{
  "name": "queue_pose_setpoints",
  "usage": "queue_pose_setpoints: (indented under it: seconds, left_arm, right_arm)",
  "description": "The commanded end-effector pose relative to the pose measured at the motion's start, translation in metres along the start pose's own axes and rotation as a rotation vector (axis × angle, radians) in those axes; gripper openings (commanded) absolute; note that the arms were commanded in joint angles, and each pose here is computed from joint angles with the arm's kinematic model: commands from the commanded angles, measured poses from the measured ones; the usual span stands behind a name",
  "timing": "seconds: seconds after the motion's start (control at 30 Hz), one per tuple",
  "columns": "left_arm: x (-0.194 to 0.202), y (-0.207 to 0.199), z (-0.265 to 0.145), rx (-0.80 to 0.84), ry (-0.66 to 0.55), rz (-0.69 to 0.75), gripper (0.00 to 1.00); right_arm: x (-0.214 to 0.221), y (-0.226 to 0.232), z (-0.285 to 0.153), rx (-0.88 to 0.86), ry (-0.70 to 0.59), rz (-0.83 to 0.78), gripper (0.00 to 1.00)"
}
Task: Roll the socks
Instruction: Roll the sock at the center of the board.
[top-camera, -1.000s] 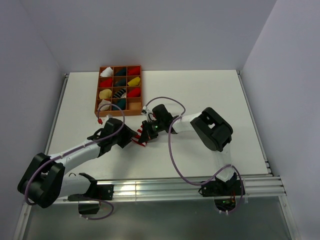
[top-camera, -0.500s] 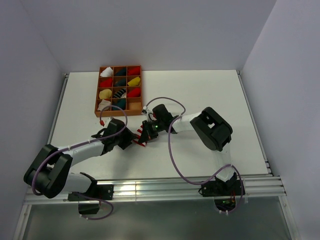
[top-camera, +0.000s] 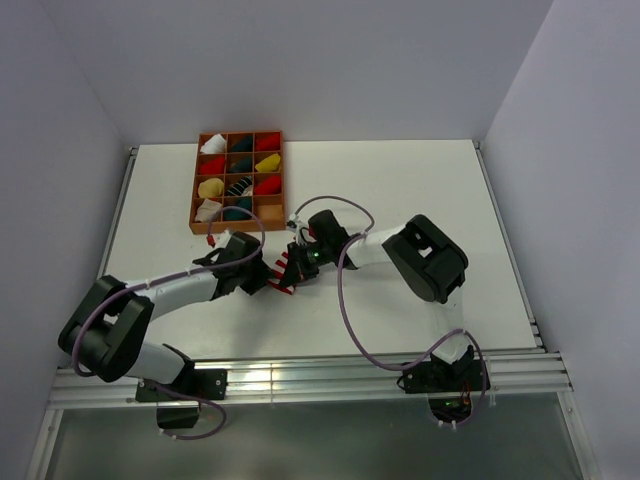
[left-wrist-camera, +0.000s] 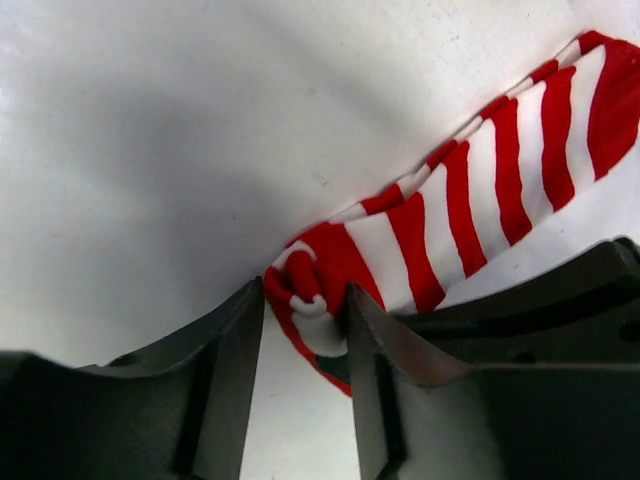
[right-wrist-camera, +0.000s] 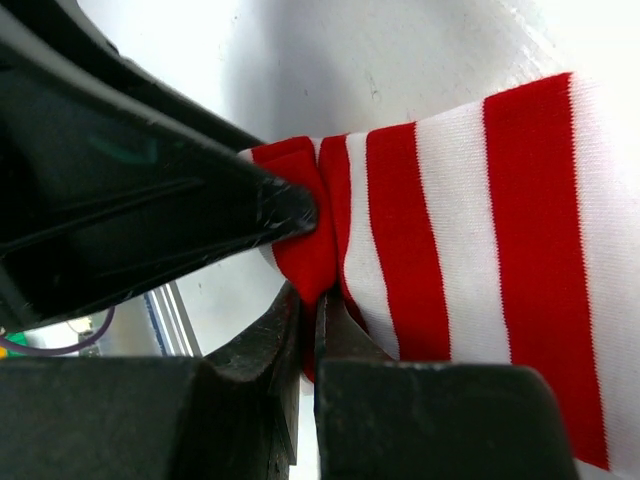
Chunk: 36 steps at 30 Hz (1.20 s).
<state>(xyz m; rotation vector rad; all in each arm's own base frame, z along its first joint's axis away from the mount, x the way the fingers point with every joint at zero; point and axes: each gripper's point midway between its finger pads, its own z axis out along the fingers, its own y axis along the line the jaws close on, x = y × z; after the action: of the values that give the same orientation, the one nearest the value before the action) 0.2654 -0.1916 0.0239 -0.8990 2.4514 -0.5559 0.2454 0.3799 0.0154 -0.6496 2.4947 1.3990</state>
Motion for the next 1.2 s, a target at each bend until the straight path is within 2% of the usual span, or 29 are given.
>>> queue_pose_setpoints:
  seconds: [0.0, 0.07, 0.2, 0.37, 0.5, 0.67, 0.87, 1.07, 1.17]
  left_arm:
    - [-0.001, 0.034, 0.008, -0.159, -0.012, 0.068, 0.42]
    - [0.002, 0.035, 0.012, -0.172, -0.001, 0.076, 0.38]
    - [0.006, 0.035, 0.013, -0.196, 0.024, 0.104, 0.21]
    - [0.011, 0.029, 0.010, -0.204, 0.056, 0.147, 0.01]
    - [0.009, 0.023, 0.005, -0.214, 0.057, 0.180, 0.01]
    - [0.006, 0.010, 0.000, -0.211, 0.078, 0.232, 0.01]
    - [0.008, 0.001, 0.001, -0.201, 0.105, 0.267, 0.01]
    - [0.010, -0.001, 0.003, -0.201, 0.127, 0.292, 0.01]
    - [0.011, -0.002, 0.003, -0.198, 0.133, 0.294, 0.01]
  right_arm:
    - [0.045, -0.047, -0.008, 0.182, 0.093, 0.063, 0.00]
    - [0.045, -0.046, -0.009, 0.183, 0.089, 0.050, 0.00]
    - [0.038, -0.040, -0.017, 0.205, 0.047, -0.006, 0.06]
    - [0.020, -0.026, -0.034, 0.292, -0.048, -0.119, 0.23]
    - [0.009, -0.021, -0.048, 0.401, -0.123, -0.221, 0.35]
    - [-0.006, -0.011, -0.071, 0.538, -0.267, -0.327, 0.39]
    - [-0.010, 0.027, -0.069, 0.566, -0.374, -0.510, 0.45]
    - [-0.012, 0.037, -0.054, 0.597, -0.372, -0.595, 0.54]
    - [-0.012, 0.036, -0.045, 0.602, -0.368, -0.624, 0.54]
